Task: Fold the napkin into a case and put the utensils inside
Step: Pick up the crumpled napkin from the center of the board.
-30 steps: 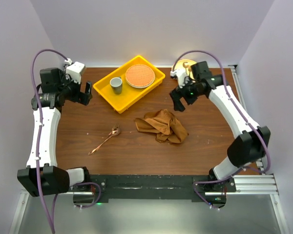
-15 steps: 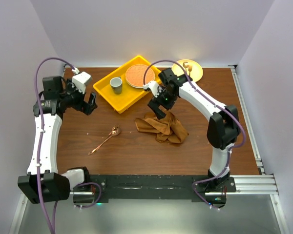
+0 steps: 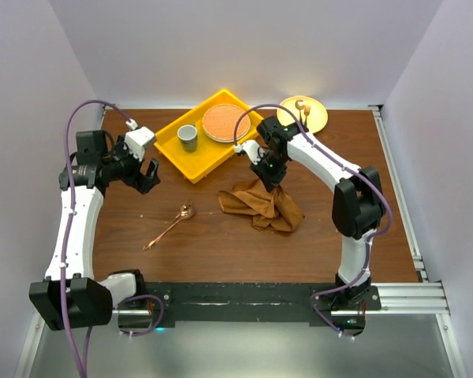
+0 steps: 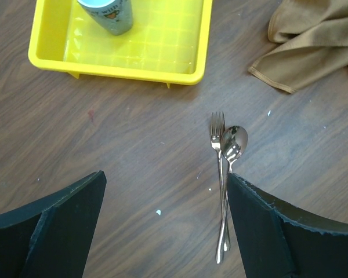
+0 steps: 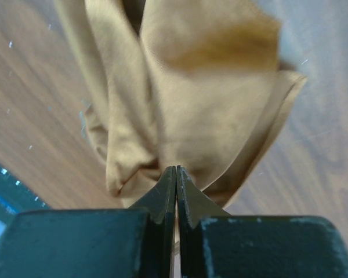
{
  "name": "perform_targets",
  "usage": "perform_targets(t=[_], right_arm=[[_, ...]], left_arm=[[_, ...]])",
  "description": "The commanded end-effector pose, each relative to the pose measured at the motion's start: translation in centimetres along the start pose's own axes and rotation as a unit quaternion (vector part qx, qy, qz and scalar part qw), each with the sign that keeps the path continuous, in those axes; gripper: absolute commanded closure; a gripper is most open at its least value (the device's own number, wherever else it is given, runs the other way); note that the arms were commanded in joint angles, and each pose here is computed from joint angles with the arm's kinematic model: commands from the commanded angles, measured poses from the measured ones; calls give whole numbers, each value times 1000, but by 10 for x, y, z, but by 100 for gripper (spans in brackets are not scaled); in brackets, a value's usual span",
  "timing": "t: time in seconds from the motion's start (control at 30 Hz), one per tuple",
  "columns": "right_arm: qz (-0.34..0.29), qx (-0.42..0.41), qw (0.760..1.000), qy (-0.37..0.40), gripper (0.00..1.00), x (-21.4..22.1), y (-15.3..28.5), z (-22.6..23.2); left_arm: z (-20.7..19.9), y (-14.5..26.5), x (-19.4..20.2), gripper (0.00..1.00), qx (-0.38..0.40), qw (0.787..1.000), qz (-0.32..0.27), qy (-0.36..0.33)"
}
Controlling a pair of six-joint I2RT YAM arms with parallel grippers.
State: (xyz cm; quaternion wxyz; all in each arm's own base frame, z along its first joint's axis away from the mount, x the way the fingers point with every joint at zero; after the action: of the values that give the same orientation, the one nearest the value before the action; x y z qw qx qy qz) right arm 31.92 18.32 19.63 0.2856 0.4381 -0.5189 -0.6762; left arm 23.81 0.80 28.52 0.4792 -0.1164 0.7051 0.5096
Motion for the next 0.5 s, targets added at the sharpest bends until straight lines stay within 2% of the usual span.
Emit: perform_targets(t=[0.0, 0.13, 0.3, 0.4, 0.47], right_arm=[[-29, -19, 999, -15, 100, 13, 36, 12], [-70, -23, 997, -37, 100, 24, 57, 11], [-99, -20, 995, -26, 100, 32, 72, 22], [-109, 0, 994, -16, 100, 39, 80, 27], [-114, 10, 993, -12, 100, 44, 85, 29]], left_arm=[[-8, 0, -2, 10, 42, 998, -24, -48], [-23, -16, -7, 9, 96, 990, -60, -90], [-51, -61, -23, 11, 145, 972, -87, -162], [-66, -96, -27, 16, 165, 963, -76, -197], [-73, -123, -23, 19, 177, 959, -49, -216]])
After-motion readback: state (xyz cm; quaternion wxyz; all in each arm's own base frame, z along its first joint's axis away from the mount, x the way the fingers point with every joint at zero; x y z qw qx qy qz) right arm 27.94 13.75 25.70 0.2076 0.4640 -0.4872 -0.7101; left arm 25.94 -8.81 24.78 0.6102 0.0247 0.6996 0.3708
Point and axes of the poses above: each gripper's point midway between its finger pads, its own y axis back along the fingers, its own z axis along the line the jaws close on, x = y × z, the point moved 10 cm from there along y, back along the fingers, and after that the axes turned 6 degrees about y, right-handed, at the moved point
